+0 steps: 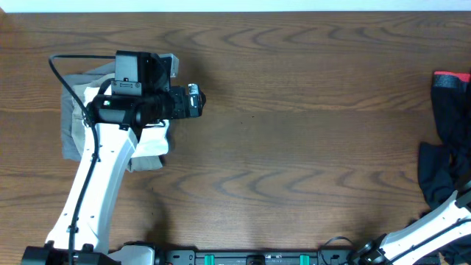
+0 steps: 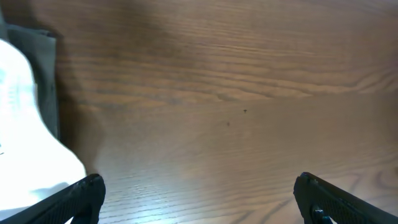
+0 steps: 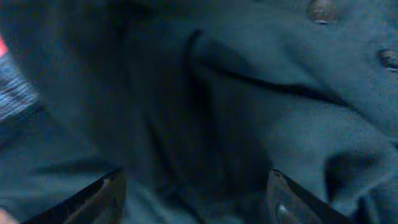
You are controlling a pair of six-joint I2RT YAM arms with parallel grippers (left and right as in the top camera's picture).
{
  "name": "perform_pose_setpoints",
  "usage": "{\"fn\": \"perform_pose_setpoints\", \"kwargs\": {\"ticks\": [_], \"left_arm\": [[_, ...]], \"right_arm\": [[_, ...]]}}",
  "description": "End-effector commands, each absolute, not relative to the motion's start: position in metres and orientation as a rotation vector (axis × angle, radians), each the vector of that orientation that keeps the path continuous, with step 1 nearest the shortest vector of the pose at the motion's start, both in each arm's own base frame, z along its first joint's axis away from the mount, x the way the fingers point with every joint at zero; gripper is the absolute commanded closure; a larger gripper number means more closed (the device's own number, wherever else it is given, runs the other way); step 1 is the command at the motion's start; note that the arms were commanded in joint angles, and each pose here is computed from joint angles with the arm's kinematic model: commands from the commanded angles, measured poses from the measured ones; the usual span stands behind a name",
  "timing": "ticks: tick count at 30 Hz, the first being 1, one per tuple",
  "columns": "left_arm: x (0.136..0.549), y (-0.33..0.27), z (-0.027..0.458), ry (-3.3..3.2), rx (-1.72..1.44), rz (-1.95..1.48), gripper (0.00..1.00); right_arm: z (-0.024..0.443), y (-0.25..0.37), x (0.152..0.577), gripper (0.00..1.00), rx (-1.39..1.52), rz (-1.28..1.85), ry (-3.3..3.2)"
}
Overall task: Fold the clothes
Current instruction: 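Reach the right gripper to the black garment pile and grasp it, then drag the black shirt with the right gripper to the table center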
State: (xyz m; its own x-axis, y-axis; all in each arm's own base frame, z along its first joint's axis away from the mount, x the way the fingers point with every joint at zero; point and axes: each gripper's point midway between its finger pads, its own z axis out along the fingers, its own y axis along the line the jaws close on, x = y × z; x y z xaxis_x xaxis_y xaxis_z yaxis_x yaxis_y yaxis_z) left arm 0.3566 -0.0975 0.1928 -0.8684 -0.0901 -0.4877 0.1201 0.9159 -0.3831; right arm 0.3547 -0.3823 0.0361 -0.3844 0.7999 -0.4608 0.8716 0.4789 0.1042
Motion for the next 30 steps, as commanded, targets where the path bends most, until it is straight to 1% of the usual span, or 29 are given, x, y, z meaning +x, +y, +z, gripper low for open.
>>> {"fn": "perform_pose_setpoints", "kwargs": {"ticks": [1, 4, 6, 8, 10, 12, 14, 17, 20, 23, 26, 27, 30], "left_arm": [[0.361, -0.103, 0.201, 2.539, 0.046, -0.571, 0.02], [0.362, -0.103, 0.201, 2.535, 0.047, -0.570, 0.02], [0.362, -0.103, 0.202, 2.534, 0.048, -0.570, 0.02], [0.362, -0.103, 0.202, 2.534, 0.048, -0.570, 0.02], [0.363, -0.103, 0.202, 2.531, 0.048, -0.570, 0.02], [0.363, -0.103, 0.203, 2.526, 0.049, -0.571, 0.02], [0.364, -0.103, 0.204, 2.520, 0.050, -0.571, 0.02], [0.365, -0.103, 0.204, 2.519, 0.051, -0.571, 0.02], [0.366, -0.104, 0.205, 2.514, 0.053, -0.571, 0.02], [0.369, -0.104, 0.207, 2.496, 0.056, -0.571, 0.02], [0.372, -0.104, 0.210, 2.477, 0.060, -0.570, 0.02], [0.374, -0.105, 0.211, 2.471, 0.062, -0.570, 0.02], [0.378, -0.103, 0.213, 2.452, 0.061, -0.559, 0.02]], "right_arm": [[0.030, -0.396, 0.341, 0.39, 1.425, -0.269, 2.278], [0.024, -0.399, 0.335, 0.56, 1.448, -0.267, 2.284], [0.020, -0.397, 0.330, 0.65, 1.466, -0.262, 2.299], [0.018, -0.395, 0.327, 0.78, 1.474, -0.258, 2.311], [0.018, -0.394, 0.327, 0.85, 1.466, -0.258, 2.321], [0.022, -0.393, 0.326, 0.98, 1.463, -0.258, 2.324], [0.034, -0.392, 0.330, 0.99, 1.443, -0.234, 2.304], [0.075, -0.385, 0.347, 0.99, 1.359, -0.153, 2.235], [0.142, -0.369, 0.373, 0.99, 1.198, -0.015, 2.120], [0.225, -0.340, 0.395, 0.99, 1.003, 0.170, 1.965], [0.299, -0.303, 0.406, 0.99, 0.817, 0.293, 1.842], [0.317, -0.290, 0.407, 0.99, 0.776, 0.314, 1.821], [0.349, -0.244, 0.413, 0.99, 0.656, 0.391, 1.810]]}}
